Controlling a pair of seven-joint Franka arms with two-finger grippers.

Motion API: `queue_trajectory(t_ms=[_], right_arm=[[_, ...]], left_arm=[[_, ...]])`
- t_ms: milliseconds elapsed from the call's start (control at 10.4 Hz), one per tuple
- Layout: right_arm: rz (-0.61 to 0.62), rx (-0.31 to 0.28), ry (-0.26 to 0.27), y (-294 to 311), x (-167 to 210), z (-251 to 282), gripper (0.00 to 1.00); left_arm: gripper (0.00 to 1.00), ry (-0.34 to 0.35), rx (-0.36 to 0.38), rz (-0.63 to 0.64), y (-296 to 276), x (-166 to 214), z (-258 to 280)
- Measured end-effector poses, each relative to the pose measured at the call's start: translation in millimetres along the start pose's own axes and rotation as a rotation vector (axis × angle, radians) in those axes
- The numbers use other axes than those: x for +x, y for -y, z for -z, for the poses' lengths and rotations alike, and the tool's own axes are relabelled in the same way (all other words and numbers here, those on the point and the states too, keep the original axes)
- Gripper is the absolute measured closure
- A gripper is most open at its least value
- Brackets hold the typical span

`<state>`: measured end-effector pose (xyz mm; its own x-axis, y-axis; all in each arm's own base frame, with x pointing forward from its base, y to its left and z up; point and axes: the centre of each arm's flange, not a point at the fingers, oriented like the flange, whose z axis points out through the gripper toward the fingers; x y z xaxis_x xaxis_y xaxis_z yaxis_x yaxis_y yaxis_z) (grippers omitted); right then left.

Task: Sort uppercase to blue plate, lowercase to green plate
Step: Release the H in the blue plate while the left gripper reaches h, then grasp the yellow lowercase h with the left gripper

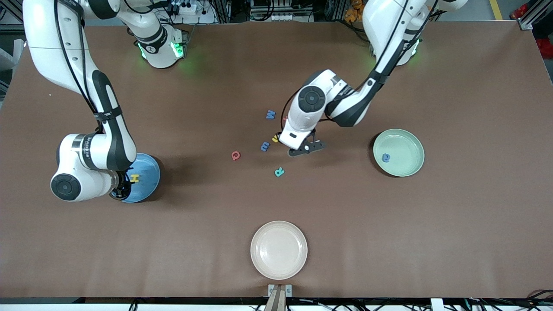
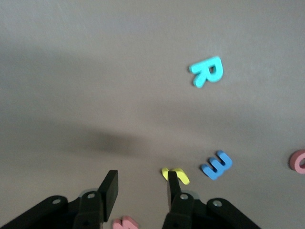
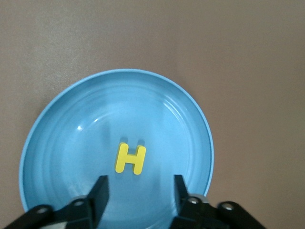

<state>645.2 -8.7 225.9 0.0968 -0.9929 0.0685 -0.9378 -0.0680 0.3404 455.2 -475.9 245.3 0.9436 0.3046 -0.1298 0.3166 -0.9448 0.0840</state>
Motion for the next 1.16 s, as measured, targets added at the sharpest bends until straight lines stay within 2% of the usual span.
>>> queue_trajectory(t_ms=[193,289,579,772,965,1158], right_arm=[[0.007,0.013,-0.006,0.9,-0.1,2.2,0.03],[0.018,0.027,-0.011,2.4,0.1,3.6,0.0],[0.115,0.09,-0.021,8.9,12.1,23.4,0.0],[0.22,0.166,-0.038,16.4,20.6,37.7,0.0],[0.292,0.275,-0.019,27.2,3.8,48.2,0.0],[0.322,0.315,0.017,31.7,-21.9,51.9,0.0]], left_arm=[[0.5,0.005,0.005,0.076,-5.4,-12.4,-11.5],[0.5,0.0,0.014,0.1,-6.2,-15.9,-16.2],[0.5,-0.09,0.058,0.16,-9.5,-26.5,-28.7],[0.5,-0.088,0.063,0.17,-18.0,-39.5,-42.8],[0.5,-0.09,0.076,0.186,-23.0,-49.0,-57.2],[0.5,-0.089,0.084,0.21,-22.3,-49.7,-66.0]])
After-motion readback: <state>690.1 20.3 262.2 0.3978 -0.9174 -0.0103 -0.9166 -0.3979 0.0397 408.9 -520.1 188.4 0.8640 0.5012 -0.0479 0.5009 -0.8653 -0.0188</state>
